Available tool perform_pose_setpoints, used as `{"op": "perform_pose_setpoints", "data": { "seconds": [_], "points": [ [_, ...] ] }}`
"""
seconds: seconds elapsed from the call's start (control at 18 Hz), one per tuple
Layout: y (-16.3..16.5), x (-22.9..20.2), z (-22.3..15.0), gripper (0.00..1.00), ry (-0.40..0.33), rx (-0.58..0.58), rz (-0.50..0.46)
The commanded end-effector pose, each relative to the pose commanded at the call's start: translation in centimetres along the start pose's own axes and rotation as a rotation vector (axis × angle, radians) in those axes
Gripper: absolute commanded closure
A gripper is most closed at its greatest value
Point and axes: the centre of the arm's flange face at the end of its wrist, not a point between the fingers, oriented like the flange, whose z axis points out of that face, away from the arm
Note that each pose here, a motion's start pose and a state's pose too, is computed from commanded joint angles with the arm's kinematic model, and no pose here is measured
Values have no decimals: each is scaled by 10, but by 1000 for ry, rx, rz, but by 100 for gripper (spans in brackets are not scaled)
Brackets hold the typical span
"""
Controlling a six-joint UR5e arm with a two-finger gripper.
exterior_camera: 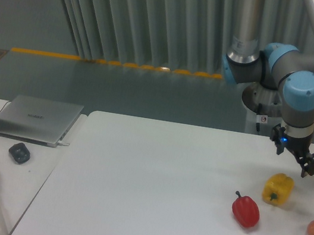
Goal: Place the yellow pepper in a basket
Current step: 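Move the gripper over the yellow pepper and lower it, then close the gripper on the yellow pepper's stem end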
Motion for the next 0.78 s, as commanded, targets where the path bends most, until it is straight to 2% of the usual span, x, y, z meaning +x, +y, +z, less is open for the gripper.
{"op": "perform_pose_setpoints", "data": {
  "seconds": [0.17,0.33,0.78],
  "points": [
    [-5,-9,4,0,-16,27,-119],
    [-6,-10,8,0,-10,22,-174],
    [-17,-3,19,0,1,5,-179]
  ]
}}
